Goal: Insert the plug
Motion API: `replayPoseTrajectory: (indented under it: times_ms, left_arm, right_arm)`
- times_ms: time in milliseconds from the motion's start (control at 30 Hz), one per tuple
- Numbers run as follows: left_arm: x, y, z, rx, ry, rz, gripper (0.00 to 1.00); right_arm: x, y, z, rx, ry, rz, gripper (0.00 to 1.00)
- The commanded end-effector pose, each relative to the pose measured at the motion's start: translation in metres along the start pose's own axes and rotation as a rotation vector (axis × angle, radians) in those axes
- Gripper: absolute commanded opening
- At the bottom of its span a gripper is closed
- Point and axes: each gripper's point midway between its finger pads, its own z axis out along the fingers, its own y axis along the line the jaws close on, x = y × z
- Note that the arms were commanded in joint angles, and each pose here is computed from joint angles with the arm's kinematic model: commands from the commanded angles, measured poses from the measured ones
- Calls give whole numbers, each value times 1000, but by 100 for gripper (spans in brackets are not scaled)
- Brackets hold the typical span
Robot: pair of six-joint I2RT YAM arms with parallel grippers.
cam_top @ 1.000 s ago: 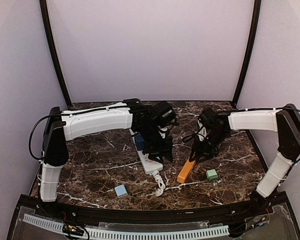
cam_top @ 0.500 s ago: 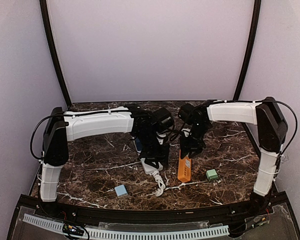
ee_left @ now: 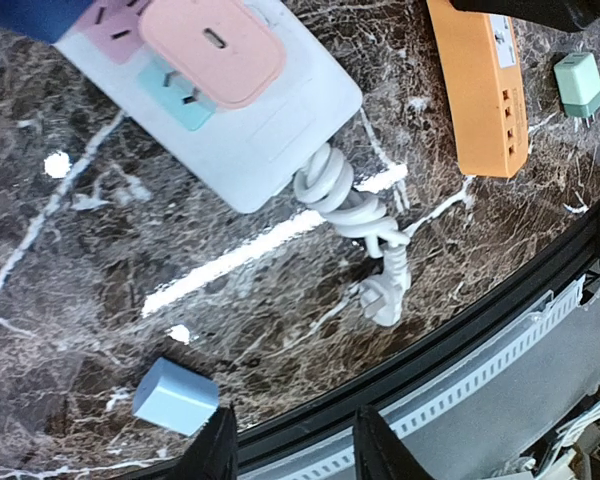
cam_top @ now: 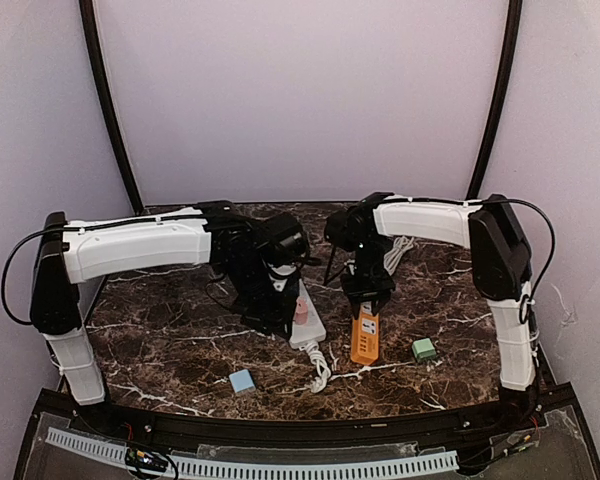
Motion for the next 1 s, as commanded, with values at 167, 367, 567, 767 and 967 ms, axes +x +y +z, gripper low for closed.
replayPoseTrajectory:
  times_ms: [167, 367, 567, 767, 967]
  left_arm:
    - [26, 71, -42, -218, -139, 60, 52]
    - [37, 102, -50, -321, -180, 53, 64]
    - [43, 112, -60, -334, -223, 76, 65]
    - [47, 116, -71, -326, -253, 101, 67]
    - [52, 115, -75, -288, -279, 114, 67]
  right_arm:
    - [-7, 8, 37, 100, 37, 81, 40]
    - [-6, 18, 57, 139, 45, 149, 41]
    - [-12, 26, 35, 128, -15, 190, 41]
    - [-12, 23, 2, 123, -72, 222, 41]
    - [-13, 29, -40, 53, -149, 244, 41]
